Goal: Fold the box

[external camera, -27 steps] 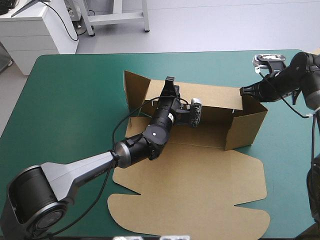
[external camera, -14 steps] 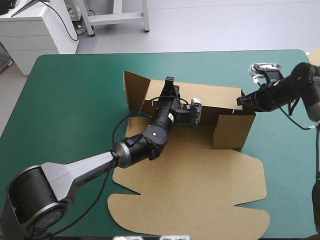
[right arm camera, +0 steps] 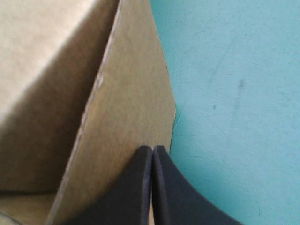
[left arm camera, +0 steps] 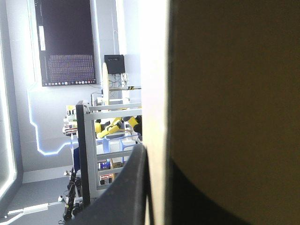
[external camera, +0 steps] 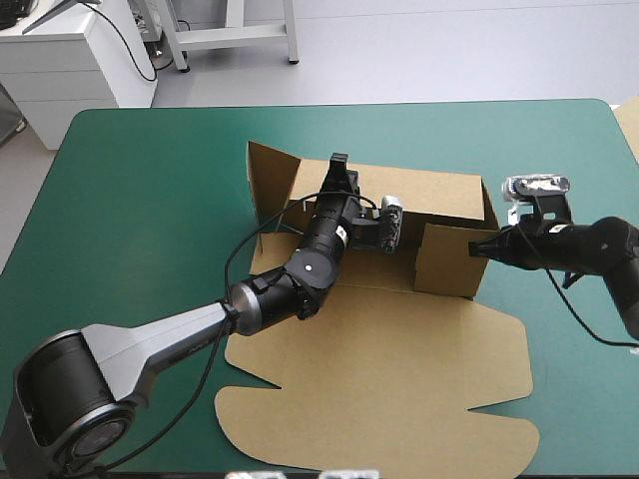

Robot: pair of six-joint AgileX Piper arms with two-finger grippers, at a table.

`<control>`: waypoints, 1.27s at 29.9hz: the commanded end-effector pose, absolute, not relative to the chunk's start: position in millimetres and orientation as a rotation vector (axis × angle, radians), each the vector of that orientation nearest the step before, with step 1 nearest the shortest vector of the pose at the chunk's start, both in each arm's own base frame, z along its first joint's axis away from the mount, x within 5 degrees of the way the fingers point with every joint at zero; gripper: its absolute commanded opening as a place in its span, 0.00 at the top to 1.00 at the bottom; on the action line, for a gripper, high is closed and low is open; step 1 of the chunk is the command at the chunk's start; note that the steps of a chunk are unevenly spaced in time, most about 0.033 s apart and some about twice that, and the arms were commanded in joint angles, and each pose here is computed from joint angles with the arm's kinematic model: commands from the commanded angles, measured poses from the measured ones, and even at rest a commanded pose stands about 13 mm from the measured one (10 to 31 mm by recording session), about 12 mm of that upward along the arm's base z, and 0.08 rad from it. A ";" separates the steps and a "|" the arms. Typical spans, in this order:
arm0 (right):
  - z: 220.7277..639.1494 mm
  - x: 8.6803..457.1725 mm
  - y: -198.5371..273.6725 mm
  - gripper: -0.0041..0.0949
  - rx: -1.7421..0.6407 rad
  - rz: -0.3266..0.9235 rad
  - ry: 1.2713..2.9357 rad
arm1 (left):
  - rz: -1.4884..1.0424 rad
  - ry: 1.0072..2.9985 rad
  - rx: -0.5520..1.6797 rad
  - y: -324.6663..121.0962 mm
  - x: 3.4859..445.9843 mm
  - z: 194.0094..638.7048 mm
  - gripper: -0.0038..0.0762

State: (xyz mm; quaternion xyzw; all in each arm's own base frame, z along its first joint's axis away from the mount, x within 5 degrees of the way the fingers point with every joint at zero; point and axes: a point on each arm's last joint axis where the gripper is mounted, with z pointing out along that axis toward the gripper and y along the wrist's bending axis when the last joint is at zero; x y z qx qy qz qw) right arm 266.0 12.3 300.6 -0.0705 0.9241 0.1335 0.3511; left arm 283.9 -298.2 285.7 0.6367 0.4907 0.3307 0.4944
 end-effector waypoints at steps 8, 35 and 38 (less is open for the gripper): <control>297.5 249.8 12.1 0.98 -0.307 0.255 2.238 | 0.758 1.273 1.476 -292.5 281.7 294.3 0.96; 297.9 250.1 22.5 0.52 -0.568 0.291 2.150 | 0.759 1.273 1.476 -292.4 281.7 294.3 0.96; 292.9 257.9 20.8 0.52 -0.519 0.292 2.154 | 0.743 1.288 1.458 -292.4 281.7 294.3 0.96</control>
